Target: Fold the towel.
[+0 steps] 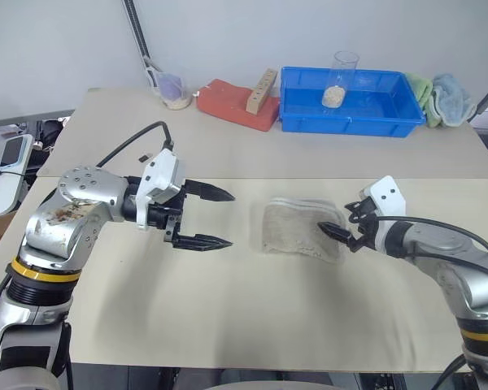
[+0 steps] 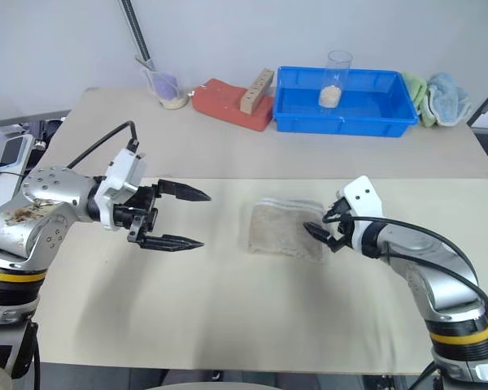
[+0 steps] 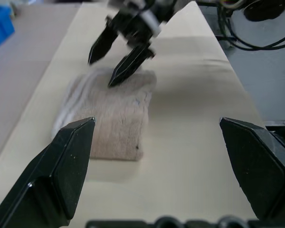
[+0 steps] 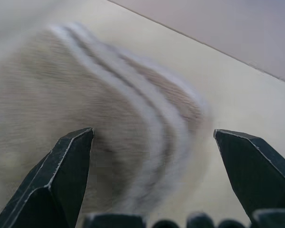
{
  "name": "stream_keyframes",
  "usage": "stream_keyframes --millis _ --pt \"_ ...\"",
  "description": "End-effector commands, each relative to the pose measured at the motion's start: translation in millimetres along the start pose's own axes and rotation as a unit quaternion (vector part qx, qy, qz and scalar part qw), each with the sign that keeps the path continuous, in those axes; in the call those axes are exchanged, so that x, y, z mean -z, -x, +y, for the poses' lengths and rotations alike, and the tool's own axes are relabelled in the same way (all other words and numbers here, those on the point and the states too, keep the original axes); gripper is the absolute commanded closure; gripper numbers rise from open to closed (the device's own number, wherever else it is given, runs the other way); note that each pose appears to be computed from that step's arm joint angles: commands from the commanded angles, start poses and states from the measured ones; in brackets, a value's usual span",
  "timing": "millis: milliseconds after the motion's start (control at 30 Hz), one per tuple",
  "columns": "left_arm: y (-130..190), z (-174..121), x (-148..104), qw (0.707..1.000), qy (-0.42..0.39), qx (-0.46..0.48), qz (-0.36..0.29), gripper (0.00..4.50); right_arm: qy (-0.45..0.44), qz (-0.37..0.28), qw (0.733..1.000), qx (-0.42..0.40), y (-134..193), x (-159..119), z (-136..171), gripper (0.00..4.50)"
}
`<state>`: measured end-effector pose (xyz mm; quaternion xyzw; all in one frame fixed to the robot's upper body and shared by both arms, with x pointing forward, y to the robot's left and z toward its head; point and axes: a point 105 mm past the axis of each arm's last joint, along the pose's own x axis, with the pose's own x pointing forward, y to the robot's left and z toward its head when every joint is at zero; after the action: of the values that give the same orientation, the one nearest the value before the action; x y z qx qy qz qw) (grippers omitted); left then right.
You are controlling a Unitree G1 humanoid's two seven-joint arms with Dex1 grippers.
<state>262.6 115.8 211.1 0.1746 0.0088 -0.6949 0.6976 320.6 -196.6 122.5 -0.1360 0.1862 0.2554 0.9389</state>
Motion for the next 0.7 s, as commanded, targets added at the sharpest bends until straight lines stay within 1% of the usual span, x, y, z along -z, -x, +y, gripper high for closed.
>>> stream_keyframes --millis 33,100,133,200,300,433,533,567,633,700 --pt "7.5 -3.5 -10.1 0.999 -0.036 -0.011 -0.011 0.05 -0.001 -0.01 1.0 -0.004 -7.7 -1.0 -1.7 0.0" --pt "7.9 -4.4 -9.0 0.999 -0.038 -0.016 -0.009 0.05 -0.026 -0.009 0.999 -0.017 -14.0 1.8 0.7 0.0" --pt "7.9 -5.0 -8.9 0.999 -0.038 -0.016 -0.009 0.02 -0.04 -0.01 0.999 -0.023 -16.6 2.1 2.1 0.26" --pt "9.1 -5.0 -9.5 0.999 -0.038 -0.02 -0.011 0.0 -0.068 -0.011 0.997 -0.044 -19.6 2.1 6.7 0.85" --pt "11.4 -3.6 -9.7 0.999 -0.037 -0.027 -0.011 0.0 -0.089 -0.008 0.994 -0.058 -21.5 3.0 9.6 1.9" --pt "14.1 0.7 -10.2 0.998 -0.035 -0.044 -0.013 0.0 -0.078 -0.014 0.996 -0.048 -22.1 -0.6 5.6 3.28" --pt "17.7 4.4 -12.5 0.997 -0.036 -0.059 -0.02 0.0 -0.042 -0.042 0.998 -0.014 -12.2 -18.2 -11.6 4.31" --pt "19.0 4.7 -12.1 0.997 -0.036 -0.061 -0.018 0.0 -0.033 -0.049 0.998 0.0 -7.7 -23.8 -19.2 4.48" --pt "21.6 5.1 -11.6 0.997 -0.033 -0.066 -0.015 0.0 -0.022 -0.051 0.998 0.032 2.8 -30.1 -39.5 4.48" --pt "23.2 5.8 -12.1 0.997 -0.032 -0.071 -0.016 0.0 -0.017 -0.04 0.997 0.06 9.8 -25.8 -58.7 4.48"
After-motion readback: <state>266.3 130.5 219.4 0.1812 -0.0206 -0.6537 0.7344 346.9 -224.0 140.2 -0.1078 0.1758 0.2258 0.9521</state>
